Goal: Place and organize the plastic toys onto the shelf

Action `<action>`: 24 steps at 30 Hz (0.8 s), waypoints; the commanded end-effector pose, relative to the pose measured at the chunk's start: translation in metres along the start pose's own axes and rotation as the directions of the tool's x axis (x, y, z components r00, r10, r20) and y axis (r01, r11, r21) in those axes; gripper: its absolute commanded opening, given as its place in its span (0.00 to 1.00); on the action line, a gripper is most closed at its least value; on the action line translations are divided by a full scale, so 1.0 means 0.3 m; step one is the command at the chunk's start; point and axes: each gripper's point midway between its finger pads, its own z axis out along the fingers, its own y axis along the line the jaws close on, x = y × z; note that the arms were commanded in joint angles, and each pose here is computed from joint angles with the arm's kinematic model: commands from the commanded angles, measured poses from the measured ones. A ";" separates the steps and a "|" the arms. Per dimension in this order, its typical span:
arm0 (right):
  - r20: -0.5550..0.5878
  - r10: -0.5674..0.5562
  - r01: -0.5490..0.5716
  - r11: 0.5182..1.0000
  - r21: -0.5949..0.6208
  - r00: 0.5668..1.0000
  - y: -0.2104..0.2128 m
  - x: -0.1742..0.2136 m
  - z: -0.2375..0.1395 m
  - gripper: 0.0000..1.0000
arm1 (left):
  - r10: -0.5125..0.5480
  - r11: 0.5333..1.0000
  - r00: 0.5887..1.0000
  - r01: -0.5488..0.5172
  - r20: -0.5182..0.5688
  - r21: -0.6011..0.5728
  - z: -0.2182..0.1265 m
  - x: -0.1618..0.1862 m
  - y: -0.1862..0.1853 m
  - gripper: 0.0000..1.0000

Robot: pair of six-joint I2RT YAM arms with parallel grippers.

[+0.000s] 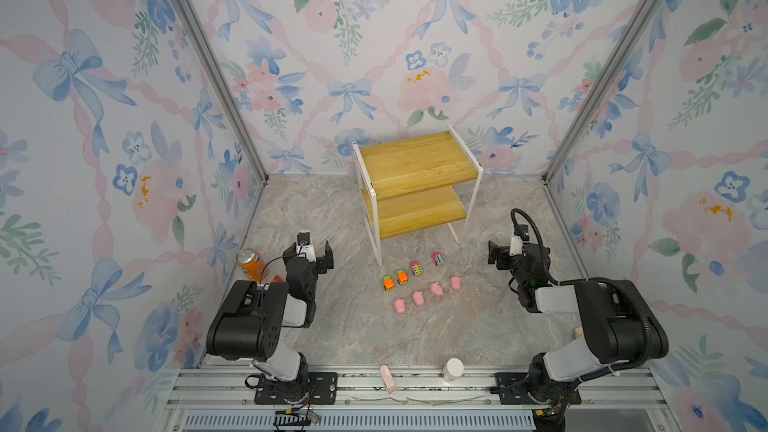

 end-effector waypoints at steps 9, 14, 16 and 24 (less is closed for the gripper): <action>0.041 0.013 -0.013 1.000 0.003 0.999 -0.012 -0.048 0.009 0.97 | -0.003 1.000 1.000 0.003 0.017 0.023 0.012 -0.018 -0.002 0.98; 0.043 0.010 -0.010 1.000 0.006 0.999 -0.011 -0.048 0.008 0.97 | -0.003 1.000 1.000 0.003 0.017 0.022 0.012 -0.018 -0.002 0.98; 0.042 0.011 -0.011 1.000 0.006 0.999 -0.012 -0.046 0.007 0.97 | -0.001 1.000 1.000 0.001 0.016 0.018 0.011 -0.017 -0.002 0.98; 0.042 0.005 -0.006 1.000 0.011 0.999 -0.010 -0.046 0.007 0.97 | 0.002 0.996 1.000 -0.003 0.016 0.087 0.012 -0.018 -0.030 0.98</action>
